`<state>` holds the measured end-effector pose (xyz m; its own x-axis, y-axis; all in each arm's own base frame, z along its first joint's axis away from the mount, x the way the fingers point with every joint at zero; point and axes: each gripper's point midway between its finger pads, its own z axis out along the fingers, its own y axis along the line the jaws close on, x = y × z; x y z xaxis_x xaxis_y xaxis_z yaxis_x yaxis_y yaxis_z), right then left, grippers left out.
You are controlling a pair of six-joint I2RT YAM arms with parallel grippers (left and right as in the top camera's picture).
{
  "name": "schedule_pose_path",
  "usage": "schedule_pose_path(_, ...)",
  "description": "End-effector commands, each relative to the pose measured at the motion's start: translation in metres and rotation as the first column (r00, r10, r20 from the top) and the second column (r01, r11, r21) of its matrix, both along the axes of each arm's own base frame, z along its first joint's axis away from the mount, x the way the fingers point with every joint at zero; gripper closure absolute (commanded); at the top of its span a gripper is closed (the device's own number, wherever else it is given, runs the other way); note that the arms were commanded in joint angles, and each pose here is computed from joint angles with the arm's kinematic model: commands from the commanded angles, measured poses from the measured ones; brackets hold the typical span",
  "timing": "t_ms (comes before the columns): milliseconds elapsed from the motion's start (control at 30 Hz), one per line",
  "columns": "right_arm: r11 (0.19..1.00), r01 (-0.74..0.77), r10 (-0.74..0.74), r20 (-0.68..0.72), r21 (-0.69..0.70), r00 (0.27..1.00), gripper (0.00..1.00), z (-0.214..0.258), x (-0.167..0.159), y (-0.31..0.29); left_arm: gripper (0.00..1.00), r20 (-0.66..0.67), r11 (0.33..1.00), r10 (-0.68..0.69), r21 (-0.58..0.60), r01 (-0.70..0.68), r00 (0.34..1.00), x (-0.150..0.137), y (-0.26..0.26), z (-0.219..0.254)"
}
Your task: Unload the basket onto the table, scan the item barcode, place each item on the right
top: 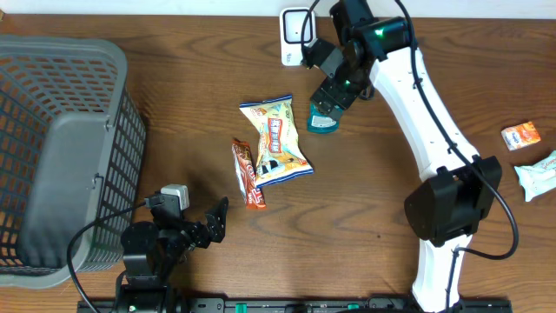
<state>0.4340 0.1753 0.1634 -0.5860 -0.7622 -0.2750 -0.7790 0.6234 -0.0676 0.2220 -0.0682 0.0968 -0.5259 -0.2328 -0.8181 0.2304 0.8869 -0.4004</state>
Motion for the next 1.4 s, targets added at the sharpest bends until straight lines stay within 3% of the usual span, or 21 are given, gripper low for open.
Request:
schedule_pose_path(0,0.996,-0.061,0.063,-0.025,0.06,0.998,0.01,-0.008,0.003,0.006,0.02,-0.041,1.0,-0.009,-0.012,0.008,0.999,-0.005,-0.002,-0.011)
schedule_pose_path(267,0.962,-0.078,0.092,-0.042,0.26,0.995,0.02,-0.003,0.01,0.013,0.01,-0.041,1.0,-0.009,-0.012,0.008,0.999,-0.005,-0.002,-0.011)
schedule_pose_path(1133,0.925,-0.07,0.147,-0.181,0.374,0.972,0.13,-0.054,0.01,0.014,0.01,-0.041,1.0,-0.009,-0.012,0.008,0.999,-0.005,-0.002,-0.011)
schedule_pose_path(1367,0.921,-0.085,0.164,-0.18,0.381,0.97,0.25,-0.056,0.009,0.017,0.02,-0.041,1.0,-0.009,-0.012,0.008,0.999,-0.005,-0.002,-0.011)
